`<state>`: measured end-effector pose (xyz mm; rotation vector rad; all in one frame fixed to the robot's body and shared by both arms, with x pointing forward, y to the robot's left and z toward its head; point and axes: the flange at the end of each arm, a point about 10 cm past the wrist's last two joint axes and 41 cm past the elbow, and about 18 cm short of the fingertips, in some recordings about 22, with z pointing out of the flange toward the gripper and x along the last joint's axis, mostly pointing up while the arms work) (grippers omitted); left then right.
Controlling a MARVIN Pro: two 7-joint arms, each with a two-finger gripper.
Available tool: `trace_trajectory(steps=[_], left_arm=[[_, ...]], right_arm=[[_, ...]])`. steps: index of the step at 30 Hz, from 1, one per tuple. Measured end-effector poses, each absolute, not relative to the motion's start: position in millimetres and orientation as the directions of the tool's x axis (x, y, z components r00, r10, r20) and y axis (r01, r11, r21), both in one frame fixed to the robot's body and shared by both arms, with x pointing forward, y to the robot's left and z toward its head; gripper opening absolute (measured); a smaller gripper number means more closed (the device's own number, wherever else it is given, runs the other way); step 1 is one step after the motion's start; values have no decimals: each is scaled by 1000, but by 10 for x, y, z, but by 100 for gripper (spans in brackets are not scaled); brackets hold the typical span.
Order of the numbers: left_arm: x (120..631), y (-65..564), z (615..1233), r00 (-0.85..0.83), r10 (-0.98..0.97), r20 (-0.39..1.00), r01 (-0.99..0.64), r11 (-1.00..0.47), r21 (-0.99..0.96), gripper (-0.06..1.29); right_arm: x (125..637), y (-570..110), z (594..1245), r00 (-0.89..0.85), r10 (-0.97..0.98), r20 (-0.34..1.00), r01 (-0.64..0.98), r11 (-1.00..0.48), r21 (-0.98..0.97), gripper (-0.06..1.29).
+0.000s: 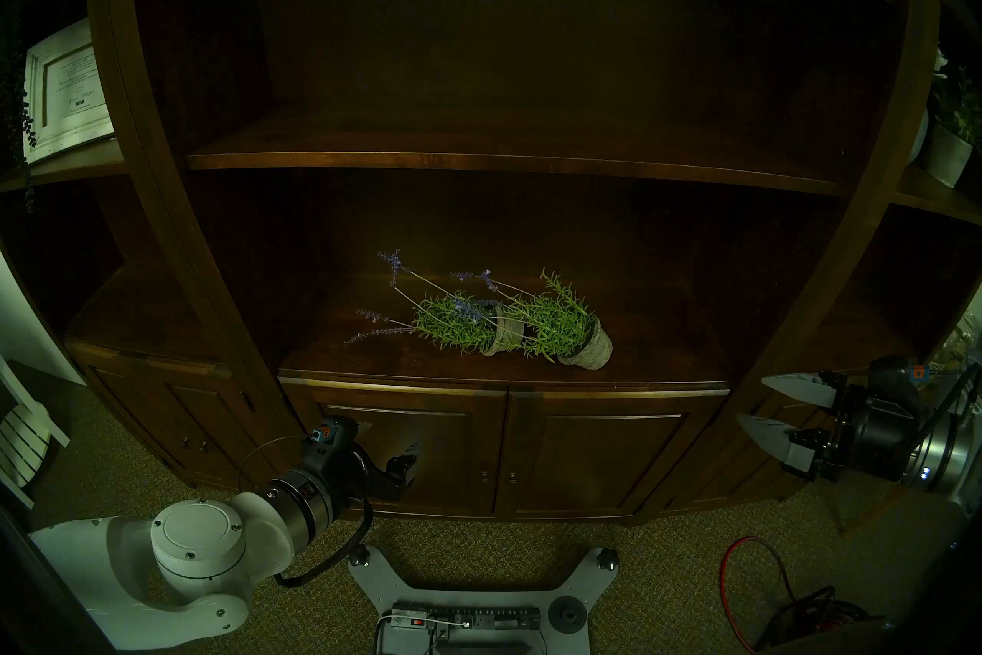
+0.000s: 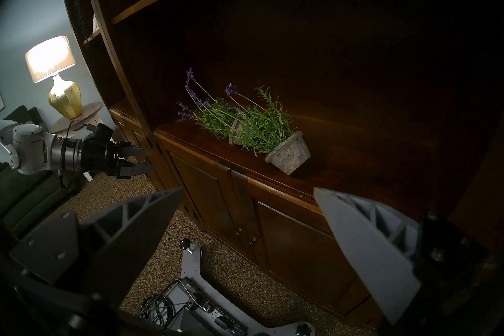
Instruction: Place the fake decorative plant upright
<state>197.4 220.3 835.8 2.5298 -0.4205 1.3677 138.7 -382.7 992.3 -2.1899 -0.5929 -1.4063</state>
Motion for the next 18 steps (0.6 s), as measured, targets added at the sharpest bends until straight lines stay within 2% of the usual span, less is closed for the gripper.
trace_trajectory(steps=[18], left_arm=[[1857,1982,8281,555,-205,806,-390,-920,34,121]], right_arm=[[1386,-3828,9922,383,104,918,584,-798,-153,124]])
